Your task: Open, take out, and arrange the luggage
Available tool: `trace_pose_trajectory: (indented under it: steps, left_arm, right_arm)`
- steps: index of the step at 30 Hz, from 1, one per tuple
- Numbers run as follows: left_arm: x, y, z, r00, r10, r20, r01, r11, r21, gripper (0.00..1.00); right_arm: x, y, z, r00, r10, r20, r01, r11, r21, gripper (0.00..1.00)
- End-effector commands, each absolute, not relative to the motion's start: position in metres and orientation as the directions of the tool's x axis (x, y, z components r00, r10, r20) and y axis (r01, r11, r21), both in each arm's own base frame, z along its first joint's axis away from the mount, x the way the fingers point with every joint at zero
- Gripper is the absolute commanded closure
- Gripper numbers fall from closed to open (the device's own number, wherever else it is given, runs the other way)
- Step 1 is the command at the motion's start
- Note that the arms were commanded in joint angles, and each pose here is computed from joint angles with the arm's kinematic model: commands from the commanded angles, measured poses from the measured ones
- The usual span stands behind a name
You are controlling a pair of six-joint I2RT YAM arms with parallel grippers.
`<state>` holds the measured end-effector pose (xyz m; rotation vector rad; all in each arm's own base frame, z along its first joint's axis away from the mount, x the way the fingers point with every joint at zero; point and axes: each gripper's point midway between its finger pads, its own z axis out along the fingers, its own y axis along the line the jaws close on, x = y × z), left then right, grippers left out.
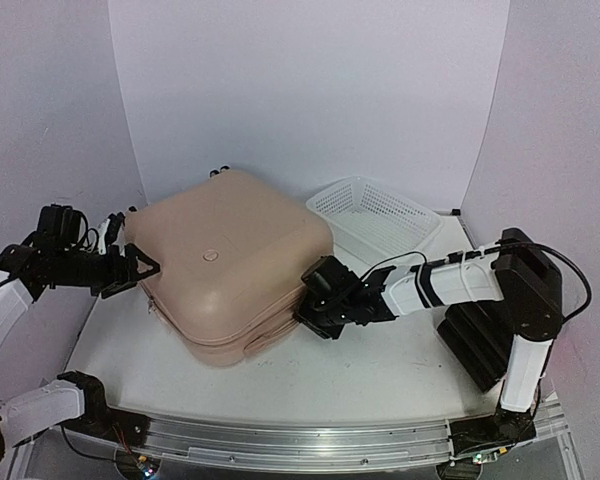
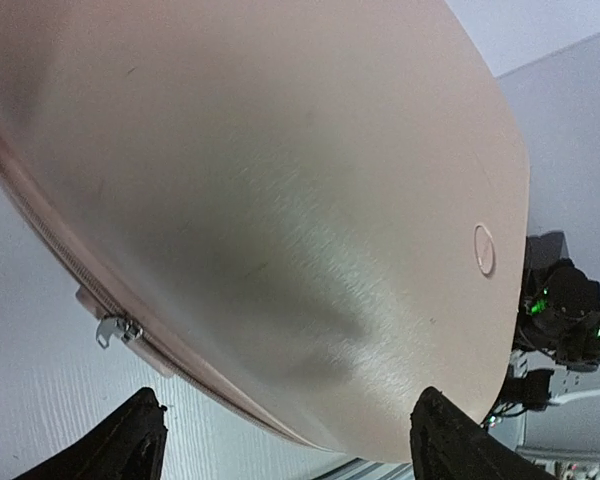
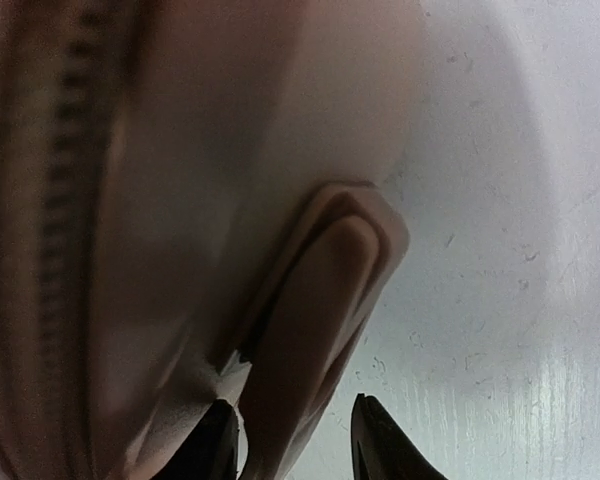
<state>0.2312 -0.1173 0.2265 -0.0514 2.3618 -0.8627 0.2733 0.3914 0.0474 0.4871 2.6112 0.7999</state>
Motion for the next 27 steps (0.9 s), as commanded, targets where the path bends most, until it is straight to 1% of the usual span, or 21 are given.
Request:
trace_pose_trajectory:
  steps: [1,3,5,6,8,11,14,15,16,18,19,23,25,27]
  left_arm:
    - [0.225,-0.097,0.220,-0.756,-0.369,-0.540,0.032,0.804,-0.594,0.17]
    - [0.222,-0.089,0.214,-0.736,-0.421,-0.530,-0.023,0.798,-0.603,0.18]
    - [0.219,-0.085,0.212,-0.718,-0.456,-0.526,-0.053,0.789,-0.611,0.21]
    - [0.217,-0.084,0.210,-0.713,-0.466,-0.524,-0.060,0.785,-0.616,0.22]
    - [0.214,-0.085,0.205,-0.718,-0.471,-0.512,-0.064,0.778,-0.625,0.24]
    - [0.212,-0.094,0.190,-0.765,-0.431,-0.479,-0.043,0.776,-0.630,0.24]
    - [0.215,-0.112,0.177,-0.802,-0.367,-0.472,0.034,0.761,-0.648,0.25]
    - [0.214,-0.121,0.175,-0.811,-0.339,-0.478,0.070,0.753,-0.654,0.27]
    - [0.214,-0.128,0.171,-0.815,-0.311,-0.488,0.101,0.754,-0.649,0.30]
    - [0.214,-0.139,0.167,-0.801,-0.247,-0.545,0.167,0.783,-0.600,0.31]
    - [0.213,-0.144,0.162,-0.790,-0.216,-0.574,0.197,0.797,-0.571,0.31]
    - [0.217,-0.172,0.151,-0.741,-0.122,-0.661,0.335,0.785,-0.521,0.32]
    - [0.225,-0.174,0.148,-0.694,-0.087,-0.715,0.382,0.797,-0.467,0.36]
    - [0.233,-0.176,0.144,-0.669,-0.064,-0.741,0.405,0.804,-0.435,0.43]
  right_arm:
    - [0.307,0.360,0.047,-0.829,0.348,-0.437,0.164,0.900,0.404,0.69]
    - [0.324,0.344,0.050,-0.823,0.298,-0.484,0.141,0.932,0.335,0.82]
    - [0.345,0.329,0.051,-0.826,0.287,-0.484,0.144,0.939,0.312,0.95]
    - [0.355,0.324,0.049,-0.836,0.281,-0.471,0.142,0.940,0.310,0.99]
    - [0.371,0.317,0.045,-0.852,0.279,-0.443,0.146,0.939,0.311,1.00]
    - [0.390,0.313,0.050,-0.869,0.251,-0.427,0.114,0.941,0.319,1.00]
    - [0.400,0.313,0.056,-0.885,0.227,-0.406,0.078,0.932,0.353,1.00]
    - [0.401,0.314,0.057,-0.894,0.225,-0.388,0.071,0.925,0.372,1.00]
    - [0.402,0.316,0.057,-0.905,0.220,-0.364,0.063,0.916,0.397,1.00]
    - [0.406,0.322,0.059,-0.920,0.196,-0.340,0.031,0.900,0.435,1.00]
    - [0.408,0.326,0.062,-0.925,0.180,-0.336,0.010,0.893,0.451,1.00]
    - [0.411,0.340,0.073,-0.930,0.105,-0.352,-0.084,0.872,0.482,1.00]
    - [0.412,0.341,0.077,-0.928,0.097,-0.359,-0.099,0.866,0.490,1.00]
    - [0.412,0.341,0.079,-0.929,0.096,-0.358,-0.102,0.862,0.497,1.00]
